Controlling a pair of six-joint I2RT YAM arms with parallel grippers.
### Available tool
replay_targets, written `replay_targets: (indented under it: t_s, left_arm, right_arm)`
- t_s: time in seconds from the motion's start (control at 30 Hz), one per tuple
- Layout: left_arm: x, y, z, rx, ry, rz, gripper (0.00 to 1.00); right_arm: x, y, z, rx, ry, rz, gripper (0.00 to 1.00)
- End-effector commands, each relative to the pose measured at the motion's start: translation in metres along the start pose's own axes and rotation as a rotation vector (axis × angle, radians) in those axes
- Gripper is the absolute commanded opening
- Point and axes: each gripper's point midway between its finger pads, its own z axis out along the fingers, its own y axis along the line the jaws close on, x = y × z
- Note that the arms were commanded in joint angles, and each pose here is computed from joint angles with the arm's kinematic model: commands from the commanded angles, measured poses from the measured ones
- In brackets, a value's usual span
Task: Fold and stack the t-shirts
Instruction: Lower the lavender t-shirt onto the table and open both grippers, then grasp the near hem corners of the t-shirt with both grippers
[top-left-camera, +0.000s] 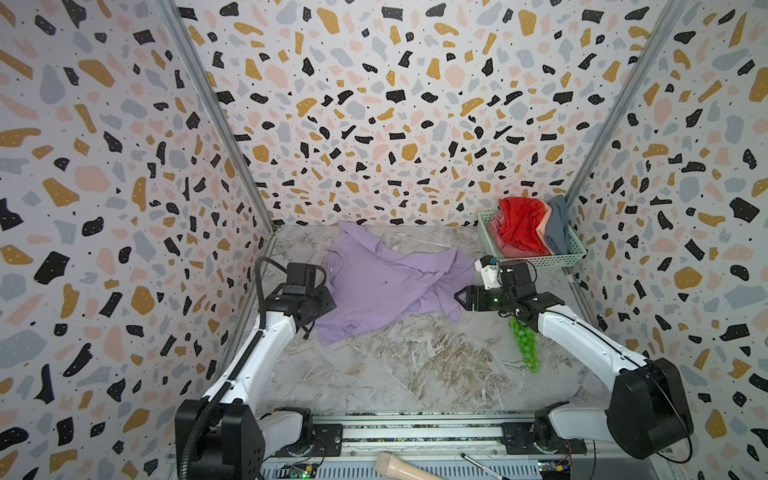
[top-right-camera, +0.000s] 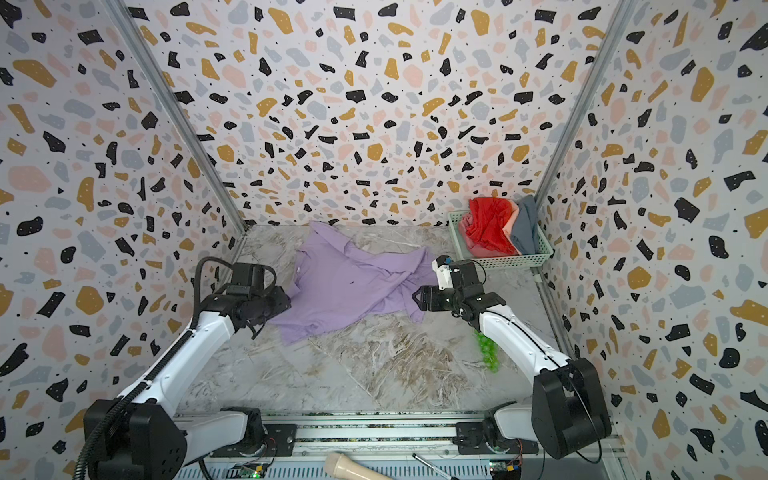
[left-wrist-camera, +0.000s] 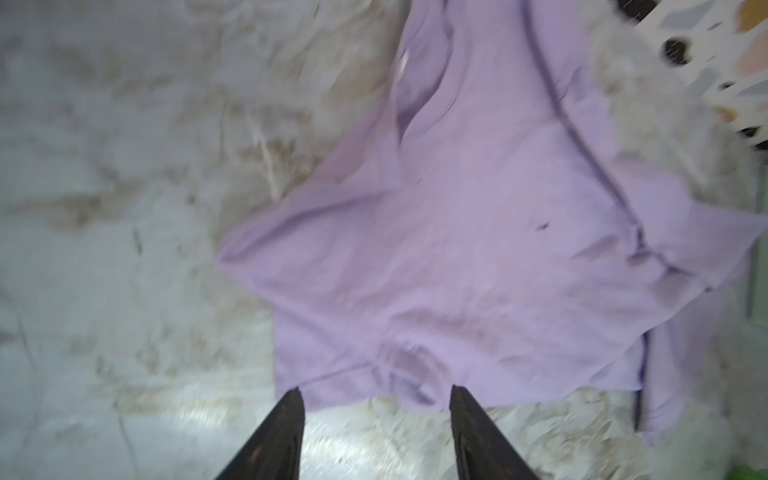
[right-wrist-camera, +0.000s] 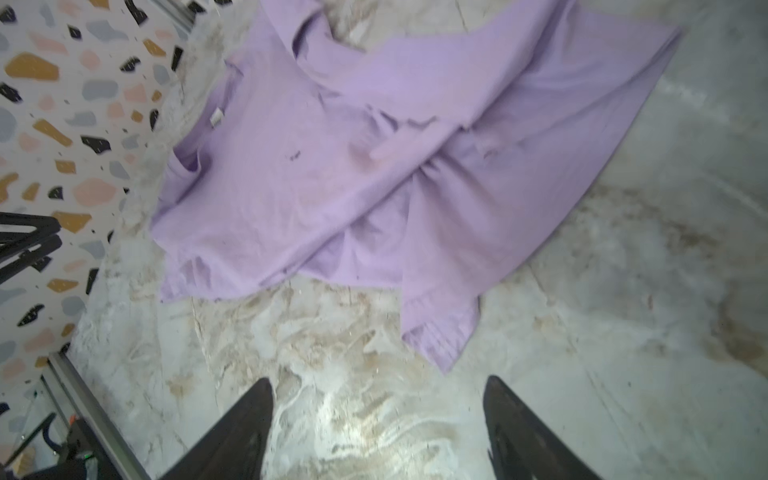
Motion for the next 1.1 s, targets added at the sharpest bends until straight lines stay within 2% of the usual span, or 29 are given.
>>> replay_targets:
  t_s: [0.0, 0.1, 0.27, 0.43, 0.73, 0.83, 0.9, 1.0, 1.07]
  left_arm:
    - [0.038, 0.018, 0.003, -0.013, 0.073, -0.07, 0.56]
    - [0.061, 0.028, 0.016, -0.014, 0.121, -0.087, 0.56]
    - [0.079, 0.045, 0.042, -0.062, 0.148, -0.085, 0.56]
    - [0.076, 0.035, 0.06, -0.013, 0.157, -0.052, 0.55]
    - [0.068, 0.039, 0.073, -0.046, 0.132, -0.008, 0.48]
    - [0.069, 0.04, 0.077, -0.049, 0.134, 0.001, 0.37]
    - [0.069, 0.04, 0.078, -0.048, 0.129, 0.0, 0.2]
    - [0.068, 0.035, 0.079, -0.024, 0.129, 0.008, 0.01]
    - [0.065, 0.03, 0.077, -0.001, 0.129, 0.018, 0.0]
  right_arm:
    - [0.019, 0.0, -0.007, 0.019, 0.021, -0.026, 0.8]
    - [0.031, 0.001, -0.004, 0.022, 0.024, -0.043, 0.82]
    - [0.048, 0.006, 0.002, 0.083, 0.03, -0.104, 0.82]
    - [0.059, 0.009, 0.006, 0.122, 0.017, -0.128, 0.82]
    - [0.062, 0.0, 0.013, 0.155, -0.013, -0.105, 0.84]
    - [0.066, -0.006, 0.019, 0.183, 0.006, -0.096, 0.84]
    - [0.067, -0.013, 0.022, 0.21, 0.001, -0.087, 0.85]
    - [0.071, -0.026, 0.03, 0.266, 0.011, -0.079, 0.85]
    - [0.069, -0.026, 0.035, 0.282, 0.001, -0.097, 0.84]
